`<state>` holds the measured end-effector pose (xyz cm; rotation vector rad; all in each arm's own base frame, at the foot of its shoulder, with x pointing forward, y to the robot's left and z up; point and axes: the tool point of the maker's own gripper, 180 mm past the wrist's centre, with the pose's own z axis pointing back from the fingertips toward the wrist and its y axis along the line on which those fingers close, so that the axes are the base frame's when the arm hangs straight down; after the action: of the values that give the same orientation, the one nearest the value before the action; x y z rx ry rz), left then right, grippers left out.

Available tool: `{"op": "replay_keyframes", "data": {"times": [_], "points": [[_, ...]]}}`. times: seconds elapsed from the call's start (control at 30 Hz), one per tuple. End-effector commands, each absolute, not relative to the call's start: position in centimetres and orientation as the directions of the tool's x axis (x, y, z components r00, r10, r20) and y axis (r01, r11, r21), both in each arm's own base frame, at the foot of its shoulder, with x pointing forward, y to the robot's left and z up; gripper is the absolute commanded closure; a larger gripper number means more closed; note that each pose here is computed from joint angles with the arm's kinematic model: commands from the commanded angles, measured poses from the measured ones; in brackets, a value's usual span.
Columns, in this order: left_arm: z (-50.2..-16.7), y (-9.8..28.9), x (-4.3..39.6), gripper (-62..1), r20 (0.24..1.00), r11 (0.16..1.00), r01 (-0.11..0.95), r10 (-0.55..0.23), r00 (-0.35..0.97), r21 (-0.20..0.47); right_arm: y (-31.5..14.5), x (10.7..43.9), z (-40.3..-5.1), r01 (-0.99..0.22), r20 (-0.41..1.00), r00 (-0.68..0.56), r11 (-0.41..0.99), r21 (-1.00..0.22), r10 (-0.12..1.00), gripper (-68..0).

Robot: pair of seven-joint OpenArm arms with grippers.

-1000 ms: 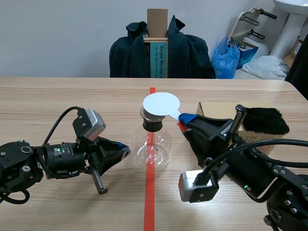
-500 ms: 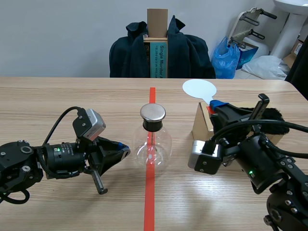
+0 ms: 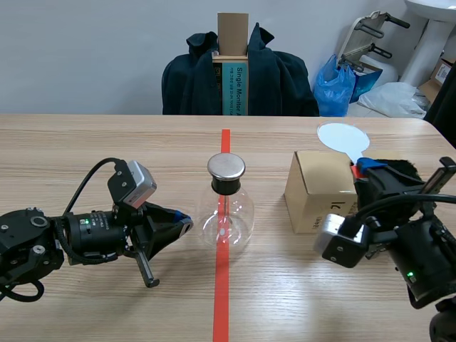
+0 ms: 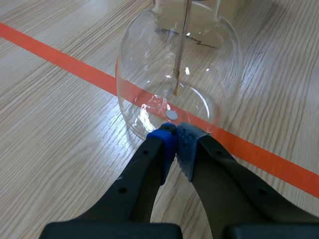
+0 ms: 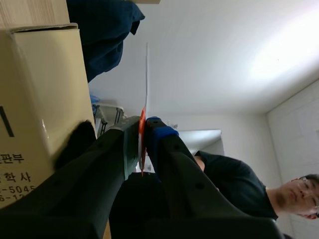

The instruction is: Do the electroscope experiment.

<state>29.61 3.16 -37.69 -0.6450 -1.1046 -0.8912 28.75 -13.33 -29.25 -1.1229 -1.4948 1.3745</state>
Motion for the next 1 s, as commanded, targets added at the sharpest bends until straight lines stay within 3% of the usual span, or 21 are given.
{"op": "replay_keyframes", "data": {"times": [0.0, 0.17, 0.47, 0.83, 0.97], "points": [[-36.9, 3.0, 29.9, -2.7, 0.952, 0.512, 0.859, -0.256, 0.168, -0.013, -14.1, 29.5, -29.0, 0.11, -0.021, -0.268, 0.009, -0.994, 0.963, -0.7], [-37.0, 3.1, 29.8, -2.7, 0.952, 0.513, 0.858, -0.255, 0.171, -0.016, -14.1, 29.3, -31.1, 0.06, -0.003, -0.257, 0.013, -0.998, 0.966, -0.7], [-37.0, 3.1, 29.7, -2.7, 0.951, 0.513, 0.858, -0.255, 0.173, -0.018, -13.0, 30.2, -31.6, 0.053, 0.029, -0.264, 0.044, -0.998, 0.964, -0.7], [-37.0, 3.0, 29.8, -2.7, 0.952, 0.513, 0.858, -0.252, 0.171, -0.019, -12.3, 29.8, -33.9, -0.054, 0.07, -0.272, 0.057, -0.997, 0.96, -0.7], [-37.0, 3.3, 29.8, -2.7, 0.951, 0.514, 0.858, -0.257, 0.171, -0.015, -12.5, 29.9, -33.9, -0.056, 0.088, -0.259, 0.076, -0.996, 0.962, -9.1]]}}
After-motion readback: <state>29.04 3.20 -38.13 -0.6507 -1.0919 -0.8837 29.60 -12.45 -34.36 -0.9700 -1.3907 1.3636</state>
